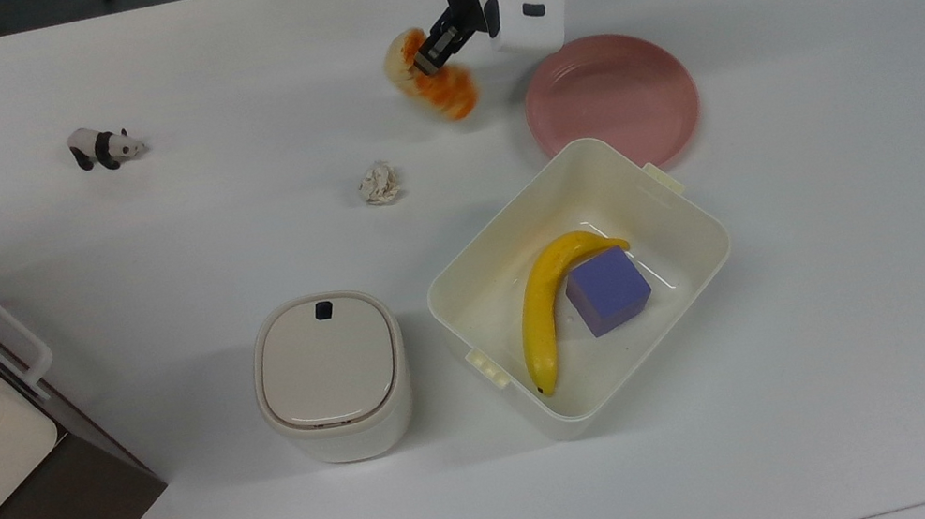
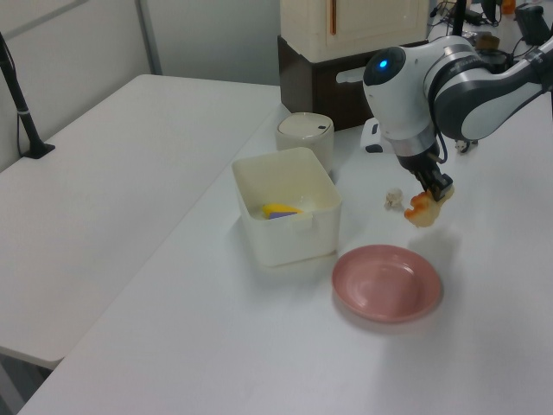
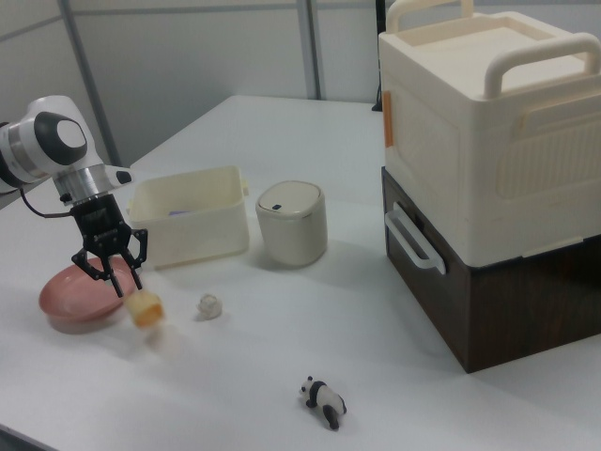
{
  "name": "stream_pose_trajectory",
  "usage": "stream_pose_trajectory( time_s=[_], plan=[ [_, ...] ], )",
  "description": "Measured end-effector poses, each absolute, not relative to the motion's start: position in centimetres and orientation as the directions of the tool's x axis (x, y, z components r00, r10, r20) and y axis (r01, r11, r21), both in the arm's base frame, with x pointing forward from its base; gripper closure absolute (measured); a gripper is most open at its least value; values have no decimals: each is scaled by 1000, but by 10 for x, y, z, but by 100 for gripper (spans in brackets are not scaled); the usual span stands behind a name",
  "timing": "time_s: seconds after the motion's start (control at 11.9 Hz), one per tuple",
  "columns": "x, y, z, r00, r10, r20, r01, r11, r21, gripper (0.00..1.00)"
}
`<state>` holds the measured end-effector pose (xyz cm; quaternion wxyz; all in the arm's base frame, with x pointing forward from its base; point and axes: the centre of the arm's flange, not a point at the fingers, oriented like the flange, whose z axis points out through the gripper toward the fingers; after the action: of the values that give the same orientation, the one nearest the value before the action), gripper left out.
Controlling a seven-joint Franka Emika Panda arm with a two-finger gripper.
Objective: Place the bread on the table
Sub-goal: 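Lower the bread roll onto the table and open the gripper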
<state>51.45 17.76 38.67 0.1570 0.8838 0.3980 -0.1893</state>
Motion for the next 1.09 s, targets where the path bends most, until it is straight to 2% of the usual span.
stream_pose_trajectory(
  time_s=[0.08,0.17,0.34,0.5,0.92,1.09],
  plan=[
    [516,177,389,613,645,-456,763,-633,129,58],
    [517,177,390,612,647,-454,764,-632,129,44],
    [518,176,392,612,649,-452,766,-629,134,31],
    [525,172,401,628,645,-436,756,-639,143,29],
    [568,116,460,753,578,-316,647,-739,190,4],
    [579,98,481,789,553,-268,606,-771,194,1]
  ],
)
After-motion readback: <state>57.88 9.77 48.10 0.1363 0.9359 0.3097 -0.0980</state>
